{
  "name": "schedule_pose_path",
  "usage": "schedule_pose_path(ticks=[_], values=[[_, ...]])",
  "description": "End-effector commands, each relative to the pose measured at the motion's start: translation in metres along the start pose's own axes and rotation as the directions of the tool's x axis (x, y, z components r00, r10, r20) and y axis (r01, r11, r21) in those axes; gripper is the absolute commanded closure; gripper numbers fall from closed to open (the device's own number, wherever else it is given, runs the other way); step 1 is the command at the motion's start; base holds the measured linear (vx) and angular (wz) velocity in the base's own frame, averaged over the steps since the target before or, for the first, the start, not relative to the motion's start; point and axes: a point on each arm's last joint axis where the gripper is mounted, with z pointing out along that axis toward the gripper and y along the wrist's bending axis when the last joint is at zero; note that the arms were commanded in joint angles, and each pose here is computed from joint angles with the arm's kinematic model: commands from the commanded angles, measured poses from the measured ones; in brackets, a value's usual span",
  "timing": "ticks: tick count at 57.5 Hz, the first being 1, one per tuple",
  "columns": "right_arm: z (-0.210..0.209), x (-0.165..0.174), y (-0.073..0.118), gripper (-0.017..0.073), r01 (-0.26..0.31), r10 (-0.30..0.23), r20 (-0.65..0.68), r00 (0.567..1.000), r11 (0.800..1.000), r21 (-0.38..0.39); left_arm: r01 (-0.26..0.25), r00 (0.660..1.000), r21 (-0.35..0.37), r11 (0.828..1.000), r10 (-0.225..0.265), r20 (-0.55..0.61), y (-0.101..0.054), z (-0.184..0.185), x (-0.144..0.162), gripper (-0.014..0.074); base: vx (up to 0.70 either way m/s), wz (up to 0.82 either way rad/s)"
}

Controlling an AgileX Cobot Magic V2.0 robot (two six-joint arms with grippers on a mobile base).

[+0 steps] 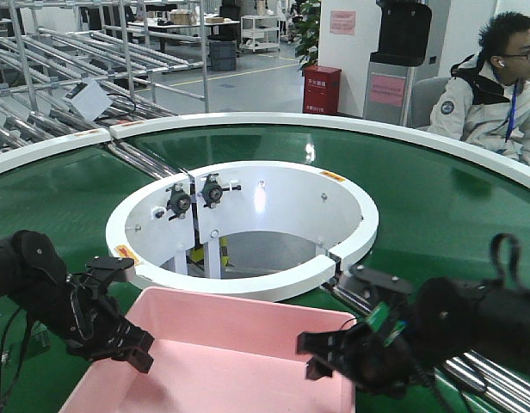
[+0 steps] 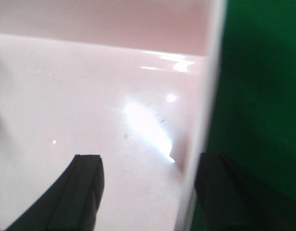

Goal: Grab pink bin and stack on right shelf
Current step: 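Move both grippers down to opposite rims of the pink bin, then close both grippers on the opposite rims of the pink bin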

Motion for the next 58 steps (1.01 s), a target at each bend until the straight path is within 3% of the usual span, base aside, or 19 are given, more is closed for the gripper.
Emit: schedule_pose_path(ticks=[1,6,14,21,28,30,35,46,58], values=[[-0.007,-0.009,0.013,0.0093,-0.008,0.011,0.066,0.998,0.999,-0.038,-0.018,0.995,0.006,1.000,0.017,0.095,-0.013,-0.027,-0.013,0.0104,0.00,0.00],[0.006,-0.003,0.009,0.0104,-0.055,0.055,0.003,0.998,0.998,-0.014,-0.018,0.997,0.015,1.000,0.017,0.079,-0.014,-0.027,-0.011,0.0120,0.00,0.00],[0.013,0.000,0.005,0.0202,-0.064,0.065,-0.029,0.997,0.998,0.003,-0.017,0.996,0.011,1.000,0.016,0.086,-0.013,-0.027,-0.012,0.0206,0.00,0.00],[0.012,-0.003,0.006,0.0375,-0.063,0.063,-0.006,0.998,0.998,-0.004,0.029,0.996,0.022,0.999,-0.031,0.088,-0.013,-0.017,-0.013,0.0375,0.00,0.00],[0.007,-0.003,0.007,0.0563,-0.052,0.052,0.000,0.999,0.999,-0.009,0.045,0.998,0.051,0.998,-0.047,0.048,-0.019,-0.004,-0.012,0.0545,0.00,0.00],[0.003,-0.003,0.008,0.0575,-0.039,0.039,-0.001,0.999,0.999,-0.011,0.065,0.997,0.058,0.996,-0.067,0.038,-0.021,-0.004,-0.011,0.0602,0.00,0.00],[-0.011,-0.007,0.011,0.0573,0.005,-0.005,0.027,1.000,1.000,-0.012,0.077,0.996,0.066,0.995,-0.080,0.036,-0.027,-0.011,-0.011,0.0603,0.00,0.00],[-0.066,-0.026,0.022,0.0569,0.114,-0.112,0.181,0.977,0.994,0.003,0.019,0.984,0.058,0.998,-0.029,0.178,-0.053,-0.074,-0.015,0.0601,0.00,0.00],[-0.130,-0.043,0.037,0.0568,0.177,-0.171,0.298,0.939,0.984,0.006,0.017,0.920,0.054,0.998,-0.037,0.391,-0.093,-0.156,-0.002,0.0601,0.00,0.00]])
